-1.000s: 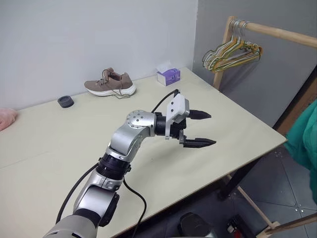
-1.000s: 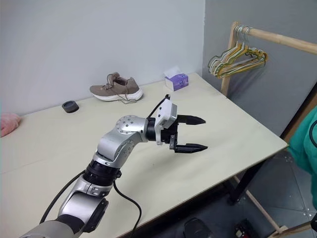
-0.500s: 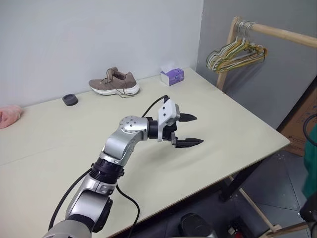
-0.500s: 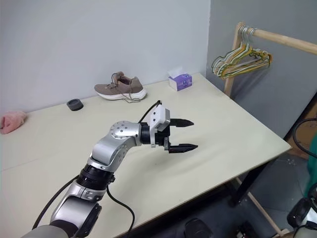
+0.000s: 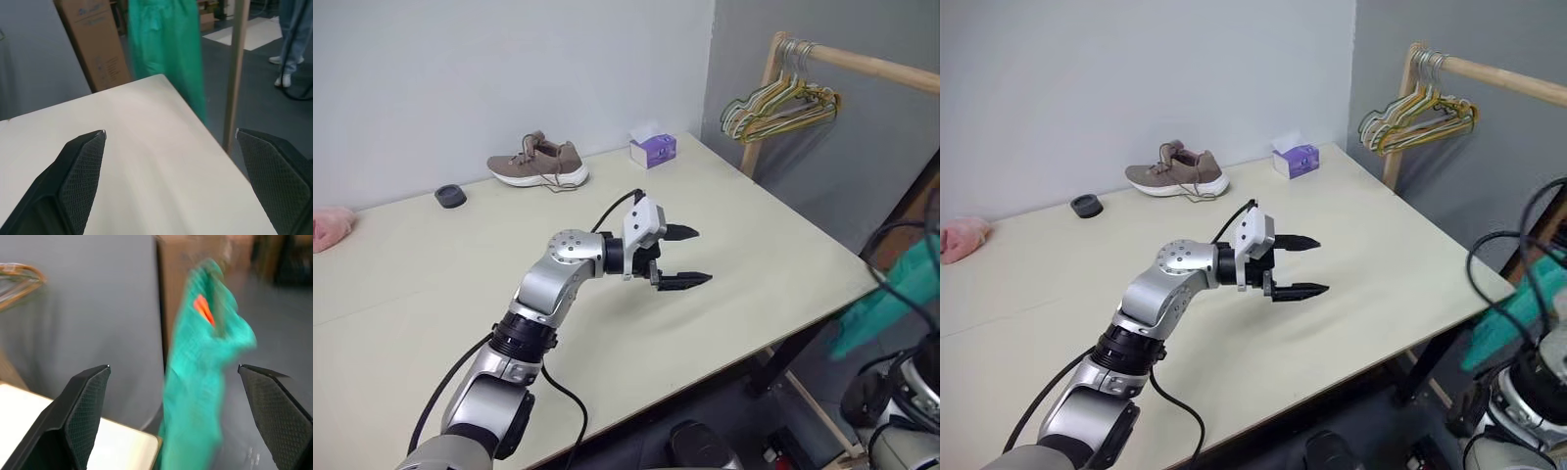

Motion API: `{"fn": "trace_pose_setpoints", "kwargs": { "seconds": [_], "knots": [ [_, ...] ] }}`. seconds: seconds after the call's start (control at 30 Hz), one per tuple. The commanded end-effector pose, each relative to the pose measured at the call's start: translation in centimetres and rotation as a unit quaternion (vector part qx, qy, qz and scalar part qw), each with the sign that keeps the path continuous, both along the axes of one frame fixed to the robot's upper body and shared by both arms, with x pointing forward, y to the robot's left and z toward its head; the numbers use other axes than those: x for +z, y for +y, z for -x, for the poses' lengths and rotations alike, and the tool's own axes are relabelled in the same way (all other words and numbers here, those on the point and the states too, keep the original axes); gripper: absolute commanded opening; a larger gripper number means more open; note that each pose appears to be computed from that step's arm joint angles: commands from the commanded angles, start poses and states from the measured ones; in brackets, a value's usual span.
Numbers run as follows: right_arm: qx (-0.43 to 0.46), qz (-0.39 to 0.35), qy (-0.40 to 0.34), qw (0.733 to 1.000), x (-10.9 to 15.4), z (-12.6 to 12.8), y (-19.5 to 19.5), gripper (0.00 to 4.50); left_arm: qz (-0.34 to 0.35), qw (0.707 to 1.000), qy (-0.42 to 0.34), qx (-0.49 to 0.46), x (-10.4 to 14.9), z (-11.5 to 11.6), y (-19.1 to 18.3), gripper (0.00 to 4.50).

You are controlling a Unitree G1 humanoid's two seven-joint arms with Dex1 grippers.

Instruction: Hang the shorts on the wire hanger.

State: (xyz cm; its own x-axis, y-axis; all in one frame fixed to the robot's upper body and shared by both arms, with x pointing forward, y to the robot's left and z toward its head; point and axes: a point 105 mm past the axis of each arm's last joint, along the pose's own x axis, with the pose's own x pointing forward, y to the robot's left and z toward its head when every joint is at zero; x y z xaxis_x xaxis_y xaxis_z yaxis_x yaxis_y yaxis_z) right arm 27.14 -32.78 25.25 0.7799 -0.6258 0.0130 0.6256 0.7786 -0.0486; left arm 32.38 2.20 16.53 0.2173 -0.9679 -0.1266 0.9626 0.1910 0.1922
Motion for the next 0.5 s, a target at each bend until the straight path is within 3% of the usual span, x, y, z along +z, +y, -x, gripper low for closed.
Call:
{"fn": "trace_pose_setpoints", "kwargs": {
  "seconds": [0.03,0.17,0.33,0.43,0.5],
  "knots": [
    [0.161,0.11,-0.068,0.978,2.6,-1.8,6.9,4.46,0.006,0.99,-0.029,0.134,0.7,-3.4,3.1,4.5],
    [0.309,0.138,-0.071,0.938,0.7,-3.6,12.6,4.46,0.015,0.954,-0.038,0.296,0.7,-6.1,7.9,4.5],
    [0.425,0.139,-0.067,0.892,-2.7,-5.2,16.7,4.46,0.027,0.903,-0.046,0.427,0.1,-6.5,13.6,4.5],
    [0.487,0.122,-0.069,0.862,-4.8,-5.7,18.7,4.46,0.043,0.848,-0.049,0.525,-0.4,-6.6,17.6,4.5],
    [0.5,0.098,-0.068,0.858,-6.1,-6.4,19.6,4.46,0.057,0.811,-0.032,0.581,-1.3,-6.0,20.1,4.5]
  ]
}}
